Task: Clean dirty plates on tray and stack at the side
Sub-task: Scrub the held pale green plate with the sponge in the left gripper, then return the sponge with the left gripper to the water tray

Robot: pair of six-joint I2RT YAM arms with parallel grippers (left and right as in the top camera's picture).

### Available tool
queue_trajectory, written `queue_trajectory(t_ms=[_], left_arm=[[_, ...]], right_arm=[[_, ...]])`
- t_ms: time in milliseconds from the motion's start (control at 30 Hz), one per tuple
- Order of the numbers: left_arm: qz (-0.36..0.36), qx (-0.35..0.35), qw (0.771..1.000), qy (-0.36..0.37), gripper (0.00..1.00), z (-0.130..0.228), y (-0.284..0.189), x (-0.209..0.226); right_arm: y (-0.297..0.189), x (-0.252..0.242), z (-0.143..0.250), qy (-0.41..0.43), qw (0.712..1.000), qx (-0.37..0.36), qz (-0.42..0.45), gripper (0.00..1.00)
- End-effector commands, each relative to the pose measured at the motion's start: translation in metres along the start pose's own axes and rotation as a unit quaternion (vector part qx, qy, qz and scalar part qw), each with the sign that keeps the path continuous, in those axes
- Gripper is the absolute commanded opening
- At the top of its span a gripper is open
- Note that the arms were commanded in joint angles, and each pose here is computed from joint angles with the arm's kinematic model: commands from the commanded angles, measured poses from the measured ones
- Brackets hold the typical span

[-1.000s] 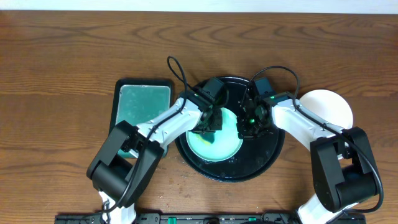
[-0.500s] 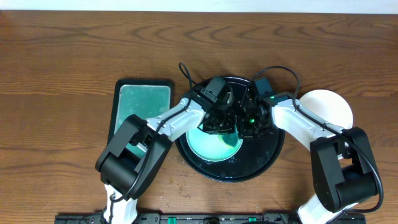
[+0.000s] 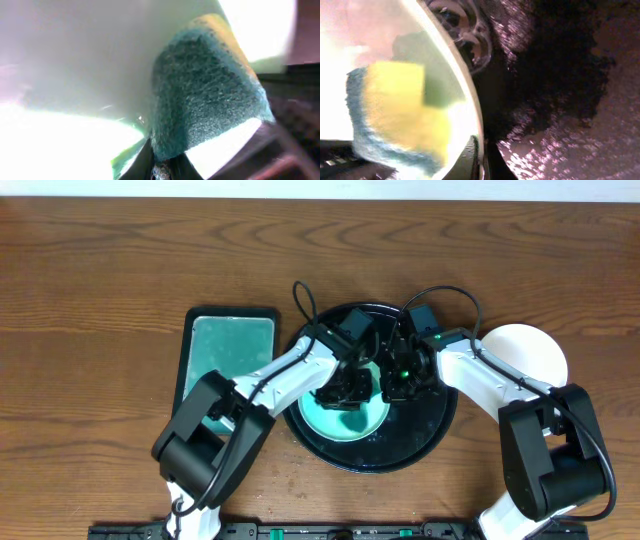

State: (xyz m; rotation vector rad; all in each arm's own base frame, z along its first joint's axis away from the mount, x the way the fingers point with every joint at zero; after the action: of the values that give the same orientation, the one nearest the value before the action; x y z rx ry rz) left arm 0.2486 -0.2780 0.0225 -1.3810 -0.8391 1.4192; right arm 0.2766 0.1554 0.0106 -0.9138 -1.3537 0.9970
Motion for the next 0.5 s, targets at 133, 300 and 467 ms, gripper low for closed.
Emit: queue_trajectory(t_ms=[133, 300, 467], left_arm=[[-0.3, -0.048, 0.95, -0.066, 0.07, -0.016, -0.022, 0.136], [-0.33, -0.059, 0.938, -0.085, 0.07, -0.027, -0.046, 0.151], [-0.278, -0.047, 0.956, -0.086, 0.07, -0.029, -0.066, 0.126]], right_arm=[[0.008, -0.009, 0.003, -0.006, 1.0, 0.007, 0.025, 0.01], [0.008, -0.009, 0.003, -0.006, 1.0, 0.007, 0.025, 0.01], [0.008, -0.009, 0.003, -0.005, 1.0, 0.006, 0.025, 0.01]])
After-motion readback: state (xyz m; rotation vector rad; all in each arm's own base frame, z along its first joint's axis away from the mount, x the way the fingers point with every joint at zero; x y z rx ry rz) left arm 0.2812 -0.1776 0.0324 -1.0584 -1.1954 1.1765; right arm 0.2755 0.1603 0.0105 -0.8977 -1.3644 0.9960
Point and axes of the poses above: each gripper's point midway between its finger pads, its own y axis out along the fingers, its own x axis along the line the jaws close on, z = x × y, the point moved 1 cm from there along -y, back along the fingers, and after that the axes turned 3 degrees about y, right-handed, at the moved point
